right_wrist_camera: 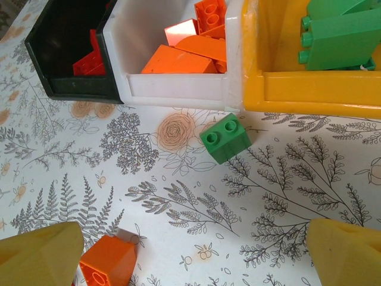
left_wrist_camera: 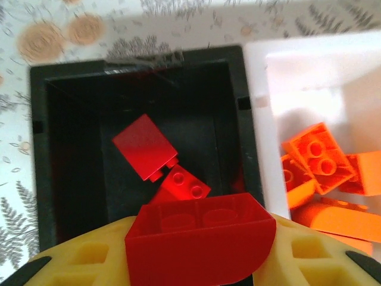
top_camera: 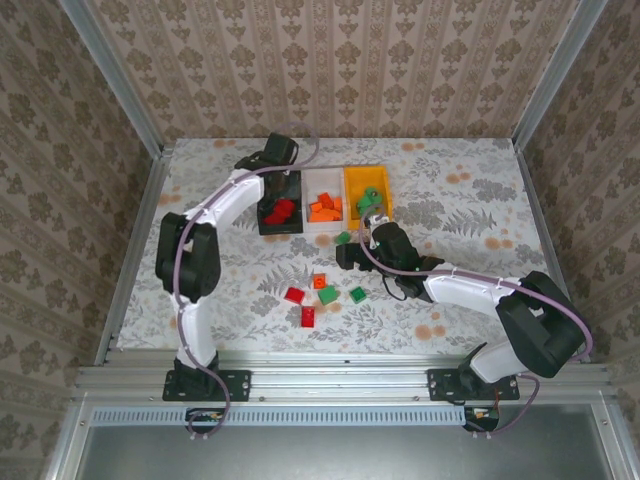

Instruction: Sort the legos into containers by color

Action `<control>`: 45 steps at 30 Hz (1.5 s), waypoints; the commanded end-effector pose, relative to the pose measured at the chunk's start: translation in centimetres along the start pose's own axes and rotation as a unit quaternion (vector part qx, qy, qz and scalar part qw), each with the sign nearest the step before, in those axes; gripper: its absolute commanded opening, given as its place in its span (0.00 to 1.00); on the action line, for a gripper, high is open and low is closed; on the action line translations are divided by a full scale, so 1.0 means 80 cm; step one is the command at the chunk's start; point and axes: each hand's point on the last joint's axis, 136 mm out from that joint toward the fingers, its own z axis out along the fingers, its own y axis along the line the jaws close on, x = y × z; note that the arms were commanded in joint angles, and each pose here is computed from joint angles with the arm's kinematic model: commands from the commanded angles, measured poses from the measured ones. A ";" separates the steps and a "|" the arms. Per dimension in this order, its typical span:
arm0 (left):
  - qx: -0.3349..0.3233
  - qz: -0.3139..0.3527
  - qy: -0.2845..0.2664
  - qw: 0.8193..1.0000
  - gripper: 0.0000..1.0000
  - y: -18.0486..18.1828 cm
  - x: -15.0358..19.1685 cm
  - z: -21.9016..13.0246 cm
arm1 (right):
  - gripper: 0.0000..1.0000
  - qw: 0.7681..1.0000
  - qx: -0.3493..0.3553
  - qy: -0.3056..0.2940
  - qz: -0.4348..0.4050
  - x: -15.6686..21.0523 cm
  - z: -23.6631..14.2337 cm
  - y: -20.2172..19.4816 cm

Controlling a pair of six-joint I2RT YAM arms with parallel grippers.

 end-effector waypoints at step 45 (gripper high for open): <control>0.072 -0.020 0.042 0.996 0.67 -0.094 0.377 -0.123 | 0.98 0.999 0.043 -0.014 -0.013 -0.008 -0.007 -0.015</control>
